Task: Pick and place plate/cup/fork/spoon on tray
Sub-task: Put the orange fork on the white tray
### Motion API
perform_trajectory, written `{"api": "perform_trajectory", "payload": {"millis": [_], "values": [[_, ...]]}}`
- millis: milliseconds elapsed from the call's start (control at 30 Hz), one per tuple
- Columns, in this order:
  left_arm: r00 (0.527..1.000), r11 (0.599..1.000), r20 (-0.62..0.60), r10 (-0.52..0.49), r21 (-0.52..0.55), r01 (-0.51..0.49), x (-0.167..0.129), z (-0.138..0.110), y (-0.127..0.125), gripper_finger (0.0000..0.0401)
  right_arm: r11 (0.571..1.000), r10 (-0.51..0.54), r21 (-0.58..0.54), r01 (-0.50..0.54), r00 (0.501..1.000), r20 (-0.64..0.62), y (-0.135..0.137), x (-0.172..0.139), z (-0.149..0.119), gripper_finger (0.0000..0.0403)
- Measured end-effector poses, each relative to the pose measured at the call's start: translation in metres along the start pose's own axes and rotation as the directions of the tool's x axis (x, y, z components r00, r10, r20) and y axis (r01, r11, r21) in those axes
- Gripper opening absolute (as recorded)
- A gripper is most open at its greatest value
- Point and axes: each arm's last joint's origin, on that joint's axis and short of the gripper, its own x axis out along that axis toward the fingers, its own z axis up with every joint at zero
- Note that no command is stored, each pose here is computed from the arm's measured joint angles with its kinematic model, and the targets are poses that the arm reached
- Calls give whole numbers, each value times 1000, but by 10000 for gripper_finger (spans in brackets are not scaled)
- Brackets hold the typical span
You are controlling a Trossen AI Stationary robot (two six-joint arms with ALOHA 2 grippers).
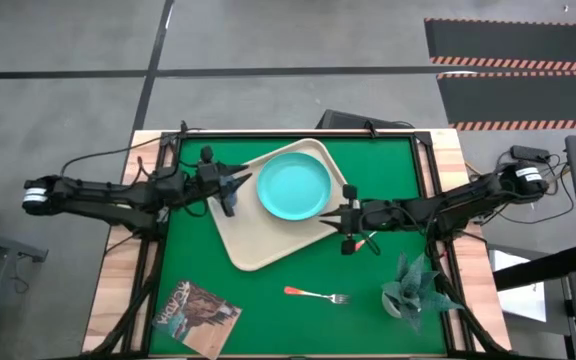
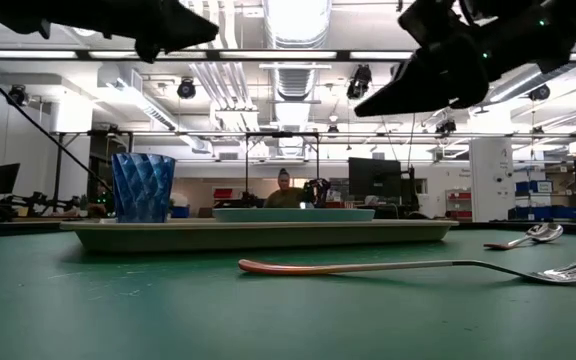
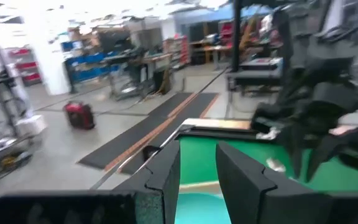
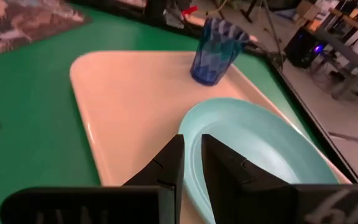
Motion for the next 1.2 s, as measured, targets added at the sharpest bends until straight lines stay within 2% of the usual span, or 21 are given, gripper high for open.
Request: {"api": "perform_trajectory", "payload": {"millis": [200, 333, 467, 900, 967, 1100, 1200], "values": [[989, 993, 98, -110, -23, 113, 15, -1, -12, 89, 997, -44, -65, 51, 994, 103, -9, -24, 7, 47], [986, 988, 82, -146, -43, 149, 24, -9, -23, 89, 985, -87, -131, 116, 974, 209, -19, -45, 23, 47], [981, 981, 96, -169, -83, 177, 32, -4, -32, 89, 974, -112, -154, 164, 948, 299, -27, -64, 35, 47], [939, 920, 88, -332, -188, 343, 54, 13, -96, 89, 975, -23, -199, 102, 931, 363, -29, -82, 35, 44], [934, 913, 95, -345, -197, 358, 59, 19, -104, 89, 975, 10, -209, 74, 927, 376, -28, -84, 34, 38], [932, 909, 101, -347, -209, 361, 70, 36, -112, 89, 976, 5, -204, 82, 919, 395, -29, -89, 33, 24], [934, 910, 38, -356, -212, 356, 78, 39, -117, 89, 972, -1, -214, 98, 911, 412, -31, -94, 34, 18]]}}
